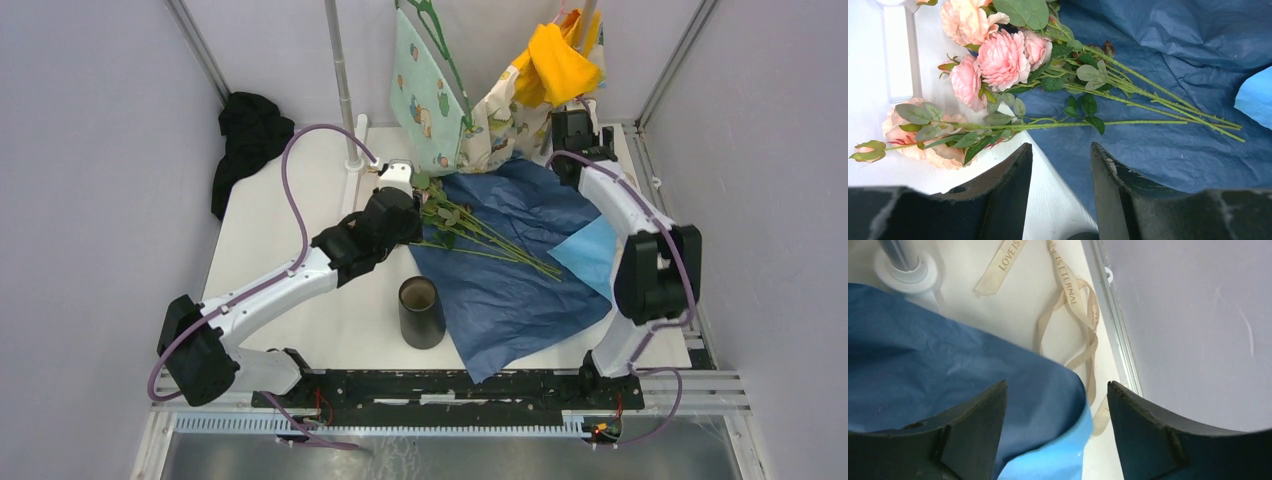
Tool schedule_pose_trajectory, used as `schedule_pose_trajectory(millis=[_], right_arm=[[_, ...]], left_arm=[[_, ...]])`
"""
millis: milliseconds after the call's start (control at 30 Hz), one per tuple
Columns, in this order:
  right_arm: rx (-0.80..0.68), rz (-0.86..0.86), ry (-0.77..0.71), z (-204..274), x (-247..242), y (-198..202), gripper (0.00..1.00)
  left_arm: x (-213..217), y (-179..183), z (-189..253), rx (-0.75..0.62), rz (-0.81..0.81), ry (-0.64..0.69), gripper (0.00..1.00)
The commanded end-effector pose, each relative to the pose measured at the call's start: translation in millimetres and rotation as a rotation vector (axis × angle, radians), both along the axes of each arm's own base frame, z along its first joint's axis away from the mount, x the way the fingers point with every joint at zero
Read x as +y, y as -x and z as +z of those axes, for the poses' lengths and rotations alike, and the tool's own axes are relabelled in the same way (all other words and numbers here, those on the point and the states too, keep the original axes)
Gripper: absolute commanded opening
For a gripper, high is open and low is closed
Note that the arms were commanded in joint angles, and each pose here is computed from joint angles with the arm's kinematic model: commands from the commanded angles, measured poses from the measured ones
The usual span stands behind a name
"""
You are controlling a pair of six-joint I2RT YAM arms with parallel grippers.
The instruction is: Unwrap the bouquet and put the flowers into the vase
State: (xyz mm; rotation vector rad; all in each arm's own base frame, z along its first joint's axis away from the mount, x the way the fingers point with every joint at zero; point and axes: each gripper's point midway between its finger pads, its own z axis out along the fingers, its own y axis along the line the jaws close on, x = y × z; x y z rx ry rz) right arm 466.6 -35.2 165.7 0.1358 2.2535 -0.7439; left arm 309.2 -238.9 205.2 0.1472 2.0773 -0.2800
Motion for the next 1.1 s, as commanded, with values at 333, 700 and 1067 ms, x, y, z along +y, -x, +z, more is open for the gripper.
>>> schedule_pose_trajectory(millis=[333, 700, 1067], right_arm=[[-0.356, 0.668, -0.293, 118, 166, 59, 0.98], [-0.074, 0.911, -0.388, 19, 245, 87, 0.70], [0.078, 0.945, -0.344, -30, 285, 54, 0.56]], left_arm=[[-14, -14, 26, -0.045, 0.015, 0.085, 0.83], [29, -12, 51, -0.125, 0.169, 0.042, 1.00], [51, -11, 59, -0.150, 0.246, 0.042, 1.00]])
